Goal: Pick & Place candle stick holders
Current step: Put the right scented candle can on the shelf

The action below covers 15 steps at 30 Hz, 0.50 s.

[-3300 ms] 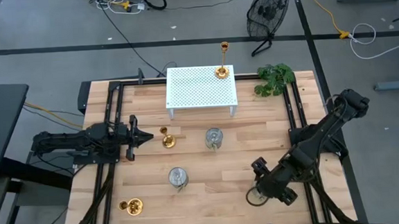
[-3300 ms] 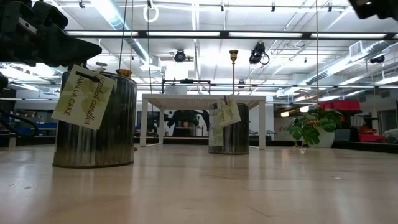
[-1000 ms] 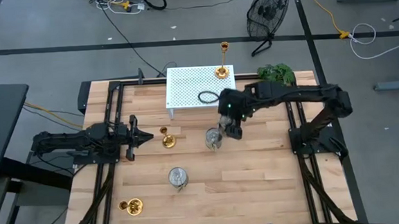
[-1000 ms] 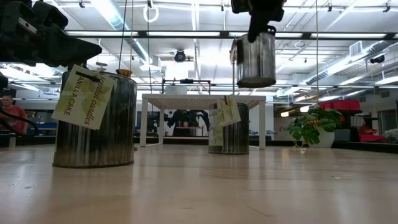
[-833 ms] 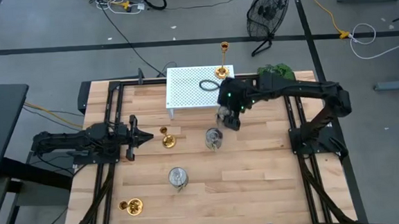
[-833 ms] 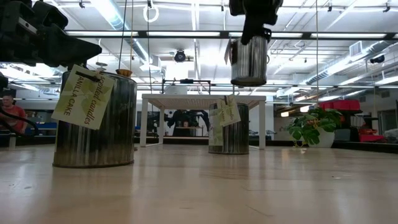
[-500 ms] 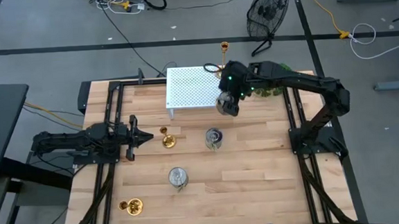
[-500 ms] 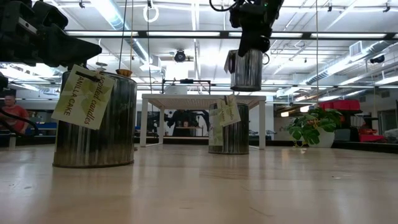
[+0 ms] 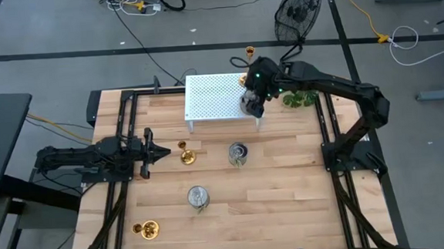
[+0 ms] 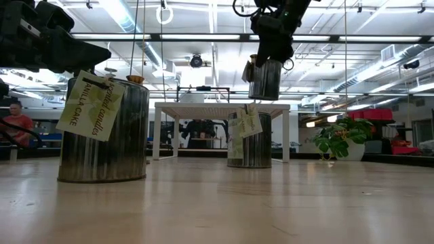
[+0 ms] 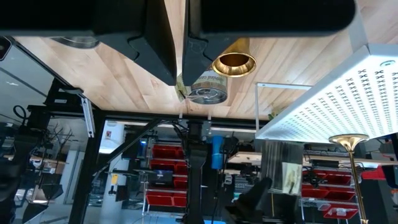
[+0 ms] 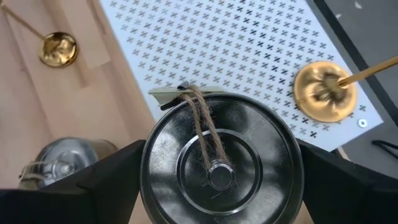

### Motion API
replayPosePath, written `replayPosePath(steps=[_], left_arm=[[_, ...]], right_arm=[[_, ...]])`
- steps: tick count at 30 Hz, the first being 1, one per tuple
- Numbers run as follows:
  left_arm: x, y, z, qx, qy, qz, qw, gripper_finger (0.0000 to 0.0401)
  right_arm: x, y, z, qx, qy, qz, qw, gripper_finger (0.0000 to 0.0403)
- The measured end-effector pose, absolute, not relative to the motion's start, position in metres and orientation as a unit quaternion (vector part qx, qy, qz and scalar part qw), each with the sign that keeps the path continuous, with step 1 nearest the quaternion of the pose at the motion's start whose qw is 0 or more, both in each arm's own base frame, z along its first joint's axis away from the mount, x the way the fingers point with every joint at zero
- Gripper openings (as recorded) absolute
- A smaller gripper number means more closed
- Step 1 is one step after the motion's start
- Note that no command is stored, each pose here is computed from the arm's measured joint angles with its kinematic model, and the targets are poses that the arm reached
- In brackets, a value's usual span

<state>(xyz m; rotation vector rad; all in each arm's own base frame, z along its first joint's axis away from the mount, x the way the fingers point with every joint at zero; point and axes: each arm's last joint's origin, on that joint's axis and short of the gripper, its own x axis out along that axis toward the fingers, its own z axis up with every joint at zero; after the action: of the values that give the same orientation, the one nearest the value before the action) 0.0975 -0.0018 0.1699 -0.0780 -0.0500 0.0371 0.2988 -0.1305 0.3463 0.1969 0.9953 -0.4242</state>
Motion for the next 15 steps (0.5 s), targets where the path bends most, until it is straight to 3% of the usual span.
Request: replayPosePath(steps=[15], left_arm=[[0.097,-0.002,0.170,-0.039,-0.025,0.019,0.999,0.0032]], right_arm=[[0.309,-0.141,0.333,0.092,0.484,-0.213,0.844,0.0364]])
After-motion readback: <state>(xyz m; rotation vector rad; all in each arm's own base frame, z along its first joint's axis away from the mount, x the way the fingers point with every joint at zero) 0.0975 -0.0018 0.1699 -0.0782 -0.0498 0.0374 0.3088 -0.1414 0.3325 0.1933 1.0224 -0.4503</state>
